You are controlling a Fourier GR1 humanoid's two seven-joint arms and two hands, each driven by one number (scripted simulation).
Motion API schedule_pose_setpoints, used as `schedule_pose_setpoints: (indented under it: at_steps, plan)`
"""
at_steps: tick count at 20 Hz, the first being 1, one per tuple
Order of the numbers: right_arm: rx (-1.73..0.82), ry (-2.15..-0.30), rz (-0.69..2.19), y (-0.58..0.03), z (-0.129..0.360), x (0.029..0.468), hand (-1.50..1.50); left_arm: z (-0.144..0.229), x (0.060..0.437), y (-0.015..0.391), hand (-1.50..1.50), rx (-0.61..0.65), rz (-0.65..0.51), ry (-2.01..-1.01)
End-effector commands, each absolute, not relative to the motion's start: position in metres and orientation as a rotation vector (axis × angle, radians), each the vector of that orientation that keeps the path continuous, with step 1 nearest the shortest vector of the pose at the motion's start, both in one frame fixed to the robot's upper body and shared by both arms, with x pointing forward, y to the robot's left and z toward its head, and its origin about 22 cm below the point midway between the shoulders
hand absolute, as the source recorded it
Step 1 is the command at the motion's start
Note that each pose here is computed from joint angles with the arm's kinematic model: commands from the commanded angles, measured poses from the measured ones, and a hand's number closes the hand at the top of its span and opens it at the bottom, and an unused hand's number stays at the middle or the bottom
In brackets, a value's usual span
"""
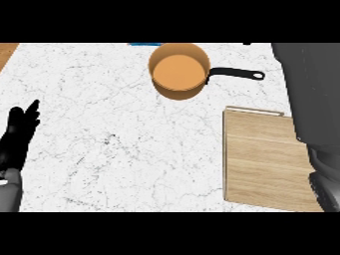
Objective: Pick the cupcake from the tray and place it in the pot
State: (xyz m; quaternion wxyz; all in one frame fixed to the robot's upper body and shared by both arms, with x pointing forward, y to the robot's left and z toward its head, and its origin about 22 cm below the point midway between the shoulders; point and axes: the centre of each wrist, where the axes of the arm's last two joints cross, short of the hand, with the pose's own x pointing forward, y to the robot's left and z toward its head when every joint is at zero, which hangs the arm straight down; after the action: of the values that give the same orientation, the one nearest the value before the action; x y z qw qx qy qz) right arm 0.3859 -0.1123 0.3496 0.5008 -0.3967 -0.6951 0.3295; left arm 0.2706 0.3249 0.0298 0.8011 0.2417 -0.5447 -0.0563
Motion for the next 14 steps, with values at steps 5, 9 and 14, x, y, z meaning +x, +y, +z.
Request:
schedule_pose_setpoints:
  at_steps: [5, 9, 14]
  plan:
    - [-0.855, -1.555, 0.921, -0.068, 0.297, 0.421, 1.50, 0.034, 0.273, 0.312, 0.00, 0.515, -0.135, -1.171]
    - [-0.715, -1.430, 0.829, -0.075, 0.257, 0.442, -1.50, 0.034, 0.271, 0.327, 0.00, 0.523, -0.131, -1.179]
    - [-0.606, -1.498, 0.741, -0.059, 0.246, 0.447, -1.50, 0.024, 0.258, 0.315, 0.00, 0.511, -0.139, -1.174]
